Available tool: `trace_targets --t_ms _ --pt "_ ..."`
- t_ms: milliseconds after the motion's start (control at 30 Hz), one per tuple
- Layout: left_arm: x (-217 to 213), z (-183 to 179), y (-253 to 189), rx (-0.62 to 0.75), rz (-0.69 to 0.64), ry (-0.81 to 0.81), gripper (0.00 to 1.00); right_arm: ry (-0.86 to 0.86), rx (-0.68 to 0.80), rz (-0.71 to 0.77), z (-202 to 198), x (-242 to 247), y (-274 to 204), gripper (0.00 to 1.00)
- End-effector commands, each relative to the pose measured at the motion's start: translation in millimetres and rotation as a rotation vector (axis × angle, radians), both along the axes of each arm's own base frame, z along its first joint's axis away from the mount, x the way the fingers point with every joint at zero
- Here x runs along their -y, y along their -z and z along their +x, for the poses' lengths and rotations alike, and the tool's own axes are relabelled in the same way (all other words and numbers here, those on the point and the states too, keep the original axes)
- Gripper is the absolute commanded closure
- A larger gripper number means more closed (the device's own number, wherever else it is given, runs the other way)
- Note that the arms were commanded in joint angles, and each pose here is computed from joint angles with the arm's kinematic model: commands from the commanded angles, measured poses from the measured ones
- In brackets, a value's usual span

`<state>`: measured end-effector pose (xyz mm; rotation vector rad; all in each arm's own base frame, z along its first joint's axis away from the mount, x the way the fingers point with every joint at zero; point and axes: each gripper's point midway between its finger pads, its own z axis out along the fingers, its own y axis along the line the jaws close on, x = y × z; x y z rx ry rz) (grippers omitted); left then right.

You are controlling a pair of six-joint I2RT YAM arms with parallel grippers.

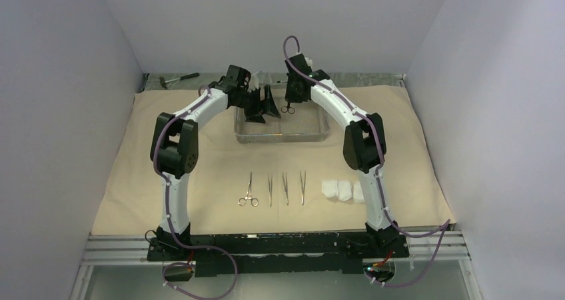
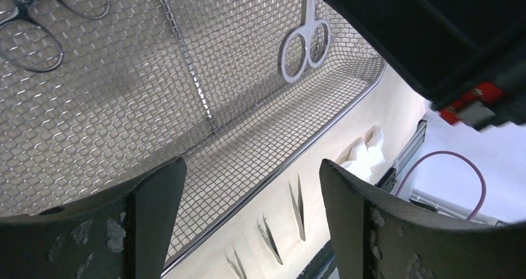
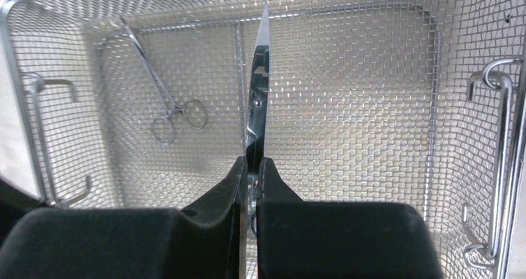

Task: Open and lay out the surgical kit
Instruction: Pick up the medical item from the container.

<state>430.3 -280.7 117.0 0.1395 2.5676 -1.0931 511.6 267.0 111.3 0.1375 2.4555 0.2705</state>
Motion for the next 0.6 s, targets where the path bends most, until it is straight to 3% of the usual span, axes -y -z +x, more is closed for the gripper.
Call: trace_targets --t_ms 0,200,367,433,567 --pt "14.4 14.0 -18.4 0.046 -0.084 0.031 0.15 -0.017 0.05 0.126 -3.8 -11.7 -43.5 0.98" --pt "27.4 11.5 -27.1 -0.057 -0.203 0.034 0.26 -0.062 0.021 0.23 -18.0 -25.8 -55.4 0.98" --pt "28.9 9.9 -35.6 -0.058 -0.25 0.01 0.31 -0.081 0.006 0.281 -24.4 -33.2 -59.9 0.98" --pt "27.7 8.3 -34.1 -0.074 -0.242 0.007 0.38 -0.088 0.006 0.298 -25.6 -34.9 -62.9 0.98" --pt "27.1 7.1 -36.7 -0.072 -0.247 0.004 0.63 -0.101 -0.002 0.319 -28.5 -38.2 -65.9 0.98"
